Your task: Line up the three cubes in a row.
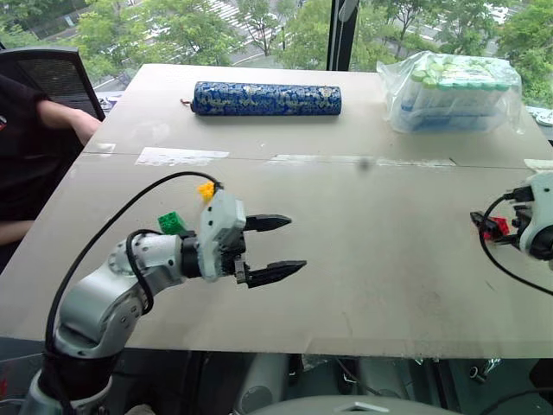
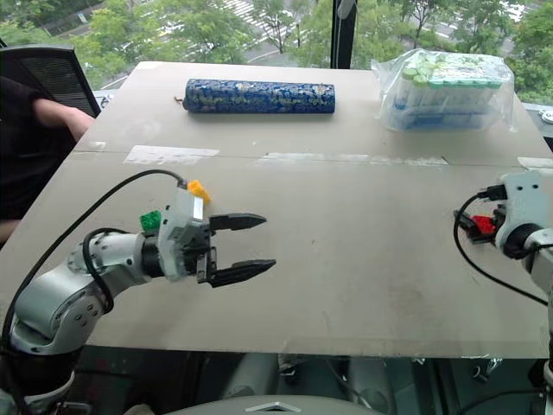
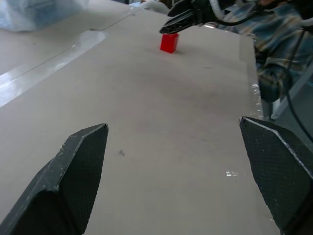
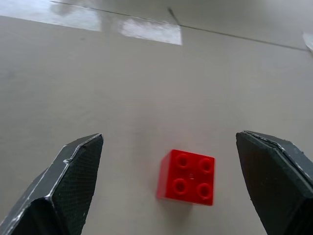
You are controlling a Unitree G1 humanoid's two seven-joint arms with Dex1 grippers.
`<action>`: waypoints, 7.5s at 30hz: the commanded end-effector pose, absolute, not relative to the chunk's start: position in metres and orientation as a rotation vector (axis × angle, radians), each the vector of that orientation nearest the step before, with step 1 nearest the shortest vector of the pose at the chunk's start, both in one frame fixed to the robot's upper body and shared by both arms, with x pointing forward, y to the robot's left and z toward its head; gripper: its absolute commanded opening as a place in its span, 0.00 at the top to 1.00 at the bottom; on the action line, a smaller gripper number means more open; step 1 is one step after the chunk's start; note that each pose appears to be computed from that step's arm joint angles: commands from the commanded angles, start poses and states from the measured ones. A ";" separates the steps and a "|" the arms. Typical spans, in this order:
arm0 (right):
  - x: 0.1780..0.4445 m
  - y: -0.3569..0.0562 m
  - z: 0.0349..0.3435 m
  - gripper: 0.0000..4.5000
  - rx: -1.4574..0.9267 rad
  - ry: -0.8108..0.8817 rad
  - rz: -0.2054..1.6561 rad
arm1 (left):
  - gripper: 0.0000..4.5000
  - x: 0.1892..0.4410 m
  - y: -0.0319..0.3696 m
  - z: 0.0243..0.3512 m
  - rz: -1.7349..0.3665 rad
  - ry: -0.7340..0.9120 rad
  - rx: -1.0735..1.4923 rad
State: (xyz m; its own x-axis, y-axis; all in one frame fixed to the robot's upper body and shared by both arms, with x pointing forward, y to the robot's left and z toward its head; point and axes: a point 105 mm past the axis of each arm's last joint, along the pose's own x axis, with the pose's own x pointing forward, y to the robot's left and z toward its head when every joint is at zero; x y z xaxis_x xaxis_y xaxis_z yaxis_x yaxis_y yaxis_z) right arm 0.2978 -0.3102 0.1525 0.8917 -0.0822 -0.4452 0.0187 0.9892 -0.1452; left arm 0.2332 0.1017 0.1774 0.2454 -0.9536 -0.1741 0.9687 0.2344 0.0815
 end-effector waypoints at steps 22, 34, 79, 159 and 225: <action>0.322 -0.269 0.141 0.70 -0.121 0.616 0.200 | 0.00 0.224 0.108 0.173 -1.274 0.098 0.199; 0.324 -0.218 0.163 0.70 -0.309 0.444 0.523 | 0.00 0.225 0.115 0.172 -1.193 0.072 0.185; 0.351 -0.104 0.142 0.01 -0.745 0.308 1.377 | 0.00 0.234 0.171 0.158 -0.886 0.139 0.178; 0.237 -0.150 0.183 0.00 -0.302 0.102 0.999 | 0.71 0.366 0.084 0.134 -1.499 0.211 0.549; 0.231 -0.121 0.183 0.00 -0.257 0.084 1.128 | 0.04 0.366 0.259 0.157 -0.410 0.266 0.341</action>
